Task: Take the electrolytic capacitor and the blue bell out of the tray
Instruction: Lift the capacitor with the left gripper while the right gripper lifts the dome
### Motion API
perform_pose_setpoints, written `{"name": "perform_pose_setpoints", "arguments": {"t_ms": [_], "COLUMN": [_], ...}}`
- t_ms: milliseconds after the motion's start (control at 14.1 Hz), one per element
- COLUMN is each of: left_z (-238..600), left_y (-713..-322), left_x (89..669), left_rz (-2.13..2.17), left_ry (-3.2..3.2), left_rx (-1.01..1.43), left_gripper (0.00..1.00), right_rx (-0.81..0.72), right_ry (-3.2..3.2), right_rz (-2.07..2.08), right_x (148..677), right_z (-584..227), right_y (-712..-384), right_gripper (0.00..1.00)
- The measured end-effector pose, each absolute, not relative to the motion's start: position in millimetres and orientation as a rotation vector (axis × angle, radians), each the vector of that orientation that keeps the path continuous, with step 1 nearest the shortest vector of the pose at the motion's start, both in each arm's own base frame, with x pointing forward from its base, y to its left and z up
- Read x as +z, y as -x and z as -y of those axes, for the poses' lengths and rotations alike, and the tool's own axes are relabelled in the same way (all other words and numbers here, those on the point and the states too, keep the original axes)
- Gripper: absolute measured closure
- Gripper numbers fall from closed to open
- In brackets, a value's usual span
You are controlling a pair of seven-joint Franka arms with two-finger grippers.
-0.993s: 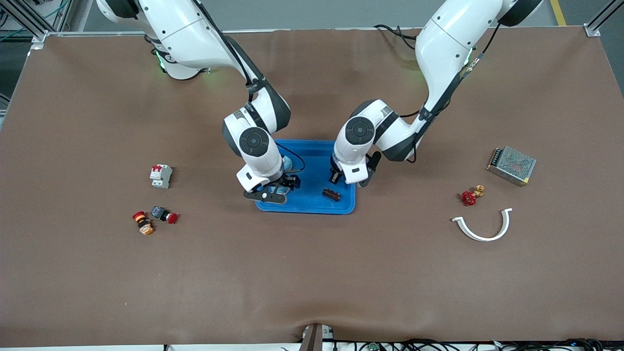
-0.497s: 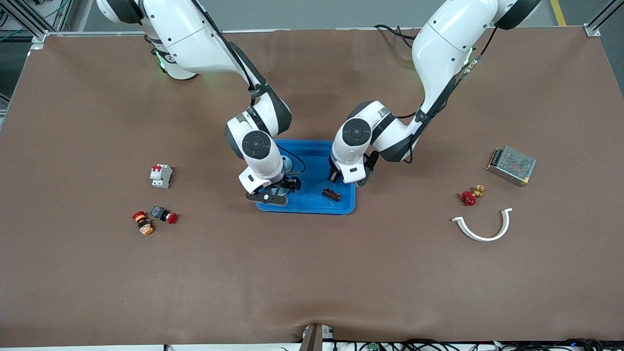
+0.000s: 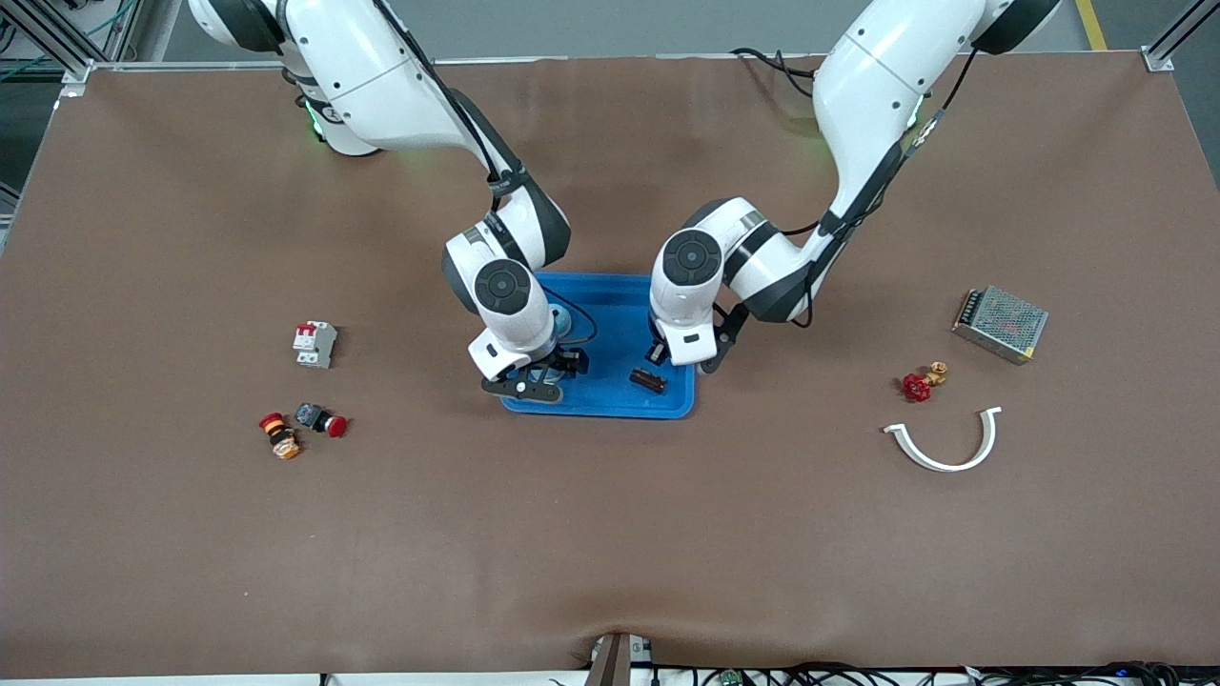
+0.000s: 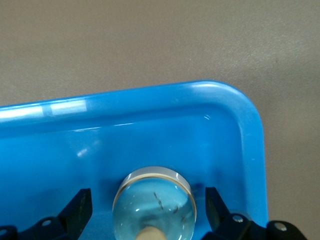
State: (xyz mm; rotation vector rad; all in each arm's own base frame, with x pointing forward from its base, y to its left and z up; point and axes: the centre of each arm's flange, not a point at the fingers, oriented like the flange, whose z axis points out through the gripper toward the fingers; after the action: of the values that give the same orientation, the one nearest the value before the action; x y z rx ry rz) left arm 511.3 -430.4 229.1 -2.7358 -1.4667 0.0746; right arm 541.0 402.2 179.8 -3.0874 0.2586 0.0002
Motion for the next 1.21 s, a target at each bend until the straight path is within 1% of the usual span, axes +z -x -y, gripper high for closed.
{"name": "perform_pose_setpoints", "arguments": {"t_ms": [284,355,426,497,568,993,1206], "left_z": [399,387,374,362,350,262,213], "left_y": [-540,-546,-552,-556,-559,-569,-572], "left_x": [283,291,297,301,303,304,292], "left_rz": [1.333,1.294,1.25,1.206,1.17,0.946,0.853], "left_ry": [2.76,2.762,2.761,2.758,2.754,2.78,2.788], "left_rx": [0.038,0.04,0.048,0.061,0.074,0.145,0.21], "left_gripper": [0.66,0.66,0.66,0.66,0.66,0.66,0.66], "right_rx": [0.004,0.004,0.004,0.002,0.0,0.0,0.009], "right_ry": [3.09,3.09,3.09,3.091,3.09,3.09,3.088], "right_rz": [-0.258,-0.258,-0.258,-0.261,-0.262,-0.267,-0.318], "right_x": [175,175,175,177,178,178,180], "right_z": [-402,-402,-402,-401,-401,-401,-402], "right_y": [-540,-540,-540,-541,-542,-542,-542], "right_gripper": [0.0,0.07,0.16,0.3,0.32,0.32,0.32]}}
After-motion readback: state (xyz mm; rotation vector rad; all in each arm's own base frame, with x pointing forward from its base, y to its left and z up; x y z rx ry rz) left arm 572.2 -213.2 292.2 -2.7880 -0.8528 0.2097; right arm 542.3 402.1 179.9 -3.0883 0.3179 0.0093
